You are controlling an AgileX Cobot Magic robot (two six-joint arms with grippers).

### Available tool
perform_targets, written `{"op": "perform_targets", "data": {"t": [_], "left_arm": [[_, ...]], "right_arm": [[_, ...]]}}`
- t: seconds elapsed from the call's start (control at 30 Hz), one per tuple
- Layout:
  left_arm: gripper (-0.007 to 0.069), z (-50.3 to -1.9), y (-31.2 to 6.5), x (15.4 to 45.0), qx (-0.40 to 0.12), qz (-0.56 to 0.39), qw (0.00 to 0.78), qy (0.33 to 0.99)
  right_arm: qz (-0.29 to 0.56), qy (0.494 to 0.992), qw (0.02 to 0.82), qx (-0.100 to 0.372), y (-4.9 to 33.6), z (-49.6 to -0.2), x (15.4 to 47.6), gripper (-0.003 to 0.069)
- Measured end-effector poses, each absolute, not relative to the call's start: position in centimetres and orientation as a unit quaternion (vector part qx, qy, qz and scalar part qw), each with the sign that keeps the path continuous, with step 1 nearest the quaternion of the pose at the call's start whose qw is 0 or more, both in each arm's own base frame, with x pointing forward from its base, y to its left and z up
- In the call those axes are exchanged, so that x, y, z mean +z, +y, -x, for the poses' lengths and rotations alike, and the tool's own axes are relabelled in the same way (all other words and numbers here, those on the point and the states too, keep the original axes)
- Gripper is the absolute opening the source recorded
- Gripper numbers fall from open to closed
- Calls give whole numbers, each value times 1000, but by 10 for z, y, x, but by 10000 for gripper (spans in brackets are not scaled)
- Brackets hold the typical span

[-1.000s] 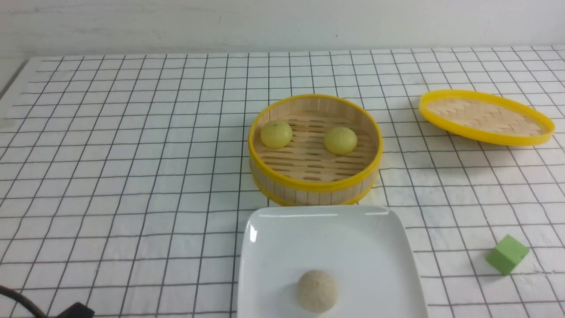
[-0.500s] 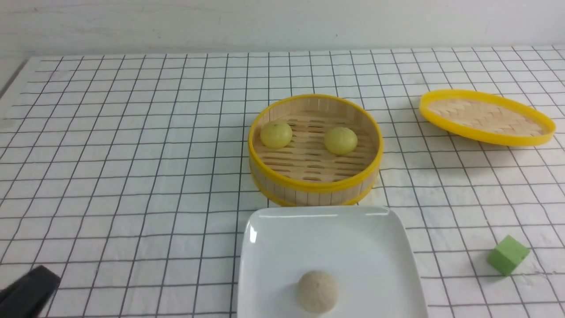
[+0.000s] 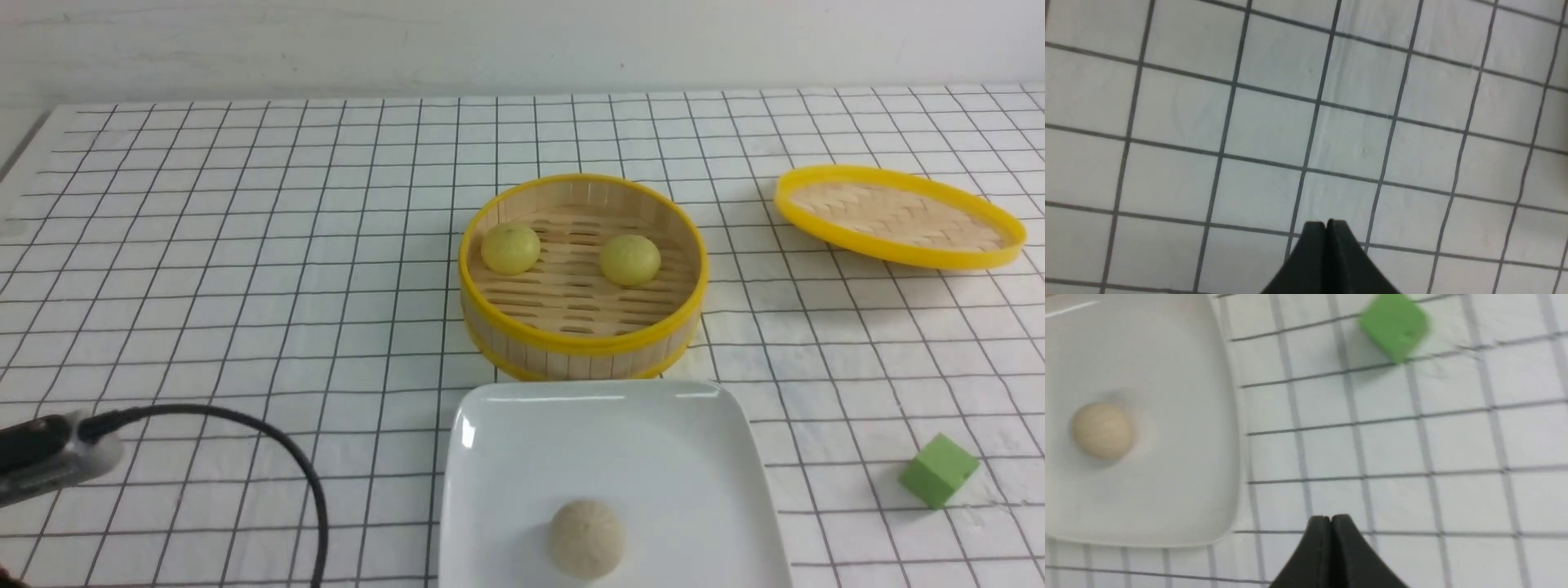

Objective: Put the steamed buns into the plate on the white-black tablecloth.
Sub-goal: 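Reach toward a bun in the bamboo steamer with the right gripper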

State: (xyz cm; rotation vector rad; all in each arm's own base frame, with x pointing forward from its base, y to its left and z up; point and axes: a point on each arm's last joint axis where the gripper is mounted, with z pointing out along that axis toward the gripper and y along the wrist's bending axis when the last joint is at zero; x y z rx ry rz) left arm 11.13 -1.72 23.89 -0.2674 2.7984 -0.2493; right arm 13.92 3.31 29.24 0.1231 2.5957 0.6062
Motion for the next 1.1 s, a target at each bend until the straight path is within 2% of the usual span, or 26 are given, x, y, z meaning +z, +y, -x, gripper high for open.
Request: {"op": "perform_targets", "data": {"t": [0.13, 0.23, 0.43, 0.47, 0.53, 0.73, 0.9, 0.93, 1.1], "left_arm": [[2, -123, -23, 233, -110, 85, 144, 980], [7, -127, -26, 232, -130, 84, 150, 977], [64, -130, -32, 234, -165, 89, 157, 970], [71, -130, -32, 234, -165, 89, 157, 970], [134, -130, -32, 234, -168, 90, 157, 969], [267, -130, -33, 234, -170, 91, 157, 969], [337, -131, -33, 234, -170, 91, 161, 968], [339, -131, -33, 234, -170, 91, 161, 968], [347, -132, -33, 235, -171, 92, 164, 967]], "right_arm": [[32, 922, 238, 305, 54, -178, 289, 76], [79, 908, 255, 324, 72, -209, 288, 141], [132, 917, 247, 286, 116, -281, 277, 252], [134, 917, 246, 284, 118, -283, 276, 252], [137, 929, 238, 249, 134, -318, 273, 296], [144, 943, 250, 168, 155, -381, 260, 376], [159, 942, 259, 142, 171, -426, 233, 404], [159, 941, 262, 143, 171, -426, 235, 404], [154, 943, 257, 143, 181, -453, 201, 397]]}}
